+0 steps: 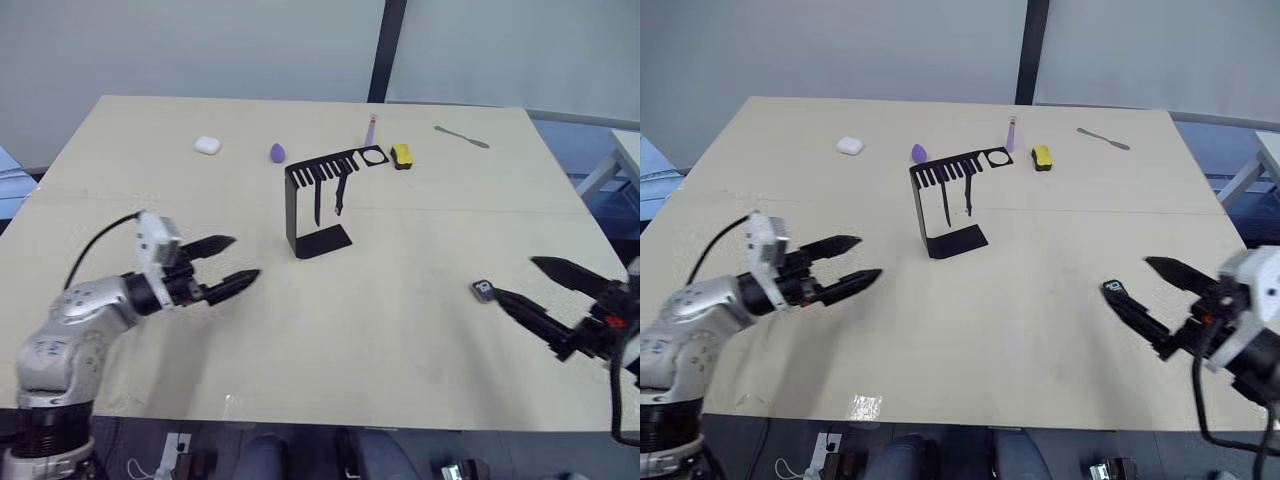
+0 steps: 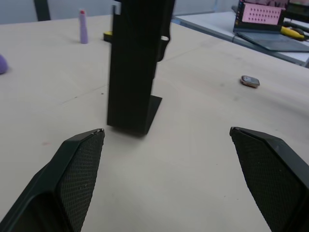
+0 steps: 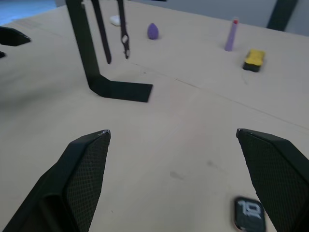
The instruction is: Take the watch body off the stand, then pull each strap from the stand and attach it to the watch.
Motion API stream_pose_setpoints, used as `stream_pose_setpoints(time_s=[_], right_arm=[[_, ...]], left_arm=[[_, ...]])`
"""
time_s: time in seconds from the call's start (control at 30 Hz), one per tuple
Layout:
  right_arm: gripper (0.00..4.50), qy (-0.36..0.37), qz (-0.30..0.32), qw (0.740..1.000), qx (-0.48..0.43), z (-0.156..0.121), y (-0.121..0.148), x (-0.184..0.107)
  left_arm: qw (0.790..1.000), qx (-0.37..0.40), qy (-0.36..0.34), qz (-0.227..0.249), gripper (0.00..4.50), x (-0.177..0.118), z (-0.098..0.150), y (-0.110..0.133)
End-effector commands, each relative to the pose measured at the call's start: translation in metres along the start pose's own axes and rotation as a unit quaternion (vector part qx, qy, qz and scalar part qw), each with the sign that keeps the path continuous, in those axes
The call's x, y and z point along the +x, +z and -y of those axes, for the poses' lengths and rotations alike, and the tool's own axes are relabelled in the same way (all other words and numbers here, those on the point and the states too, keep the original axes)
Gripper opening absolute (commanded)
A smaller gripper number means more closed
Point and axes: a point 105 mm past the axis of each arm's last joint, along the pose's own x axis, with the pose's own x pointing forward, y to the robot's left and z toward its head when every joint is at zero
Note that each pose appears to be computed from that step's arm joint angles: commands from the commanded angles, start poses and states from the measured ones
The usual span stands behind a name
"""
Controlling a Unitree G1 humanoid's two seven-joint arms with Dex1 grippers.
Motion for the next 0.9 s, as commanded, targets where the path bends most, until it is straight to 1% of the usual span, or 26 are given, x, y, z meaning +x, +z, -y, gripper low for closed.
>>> stream_pose_setpoints(time_s=[0.03, 0.1, 0.2, 0.3, 0.4, 0.57, 0.73, 0.8, 0.83, 0.87, 0.9], right_arm=[[4.46, 0.046, 0.020, 0.999, -0.008, -0.023, 0.009, 0.023], [4.46, 0.074, 0.023, 0.997, -0.009, -0.032, 0.011, 0.035], [4.46, 0.088, 0.022, 0.996, -0.011, -0.035, 0.010, 0.047], [4.46, 0.107, 0.014, 0.994, -0.017, -0.039, 0.005, 0.060], [4.46, 0.117, 0.009, 0.993, -0.024, -0.043, 0.001, 0.072], [4.46, 0.111, 0.016, 0.993, -0.026, -0.041, 0.001, 0.079], [4.46, 0.101, 0.019, 0.994, -0.027, -0.039, 0.000, 0.081], [4.50, 0.098, 0.019, 0.995, -0.028, -0.038, -0.001, 0.082], [4.50, 0.097, 0.019, 0.995, -0.028, -0.038, -0.001, 0.082], [4.50, 0.095, 0.019, 0.995, -0.028, -0.038, -0.002, 0.082], [4.50, 0.093, 0.019, 0.995, -0.029, -0.038, -0.003, 0.083]], left_arm=[[0.996, 0.027, 0.079, 0.003, 4.50, 0.017, -0.005, 0.003], [0.996, 0.025, 0.086, 0.006, 4.50, 0.026, 0.000, -0.001], [0.996, 0.020, 0.085, 0.007, 4.50, 0.036, 0.004, -0.007], [0.995, 0.020, 0.098, 0.008, 4.50, 0.052, -0.002, -0.010], [0.993, 0.027, 0.114, 0.016, 4.50, 0.068, -0.006, -0.007], [0.987, 0.056, 0.149, 0.015, 4.50, 0.082, -0.008, -0.007], [0.980, 0.063, 0.187, 0.019, 4.50, 0.081, -0.015, -0.009], [0.979, 0.064, 0.194, 0.024, 3.98, 0.082, -0.017, -0.007], [0.979, 0.067, 0.191, 0.023, 3.64, 0.083, -0.017, -0.007], [0.979, 0.068, 0.188, 0.023, 3.19, 0.084, -0.016, -0.007], [0.980, 0.069, 0.185, 0.019, 2.63, 0.086, -0.015, -0.008]])
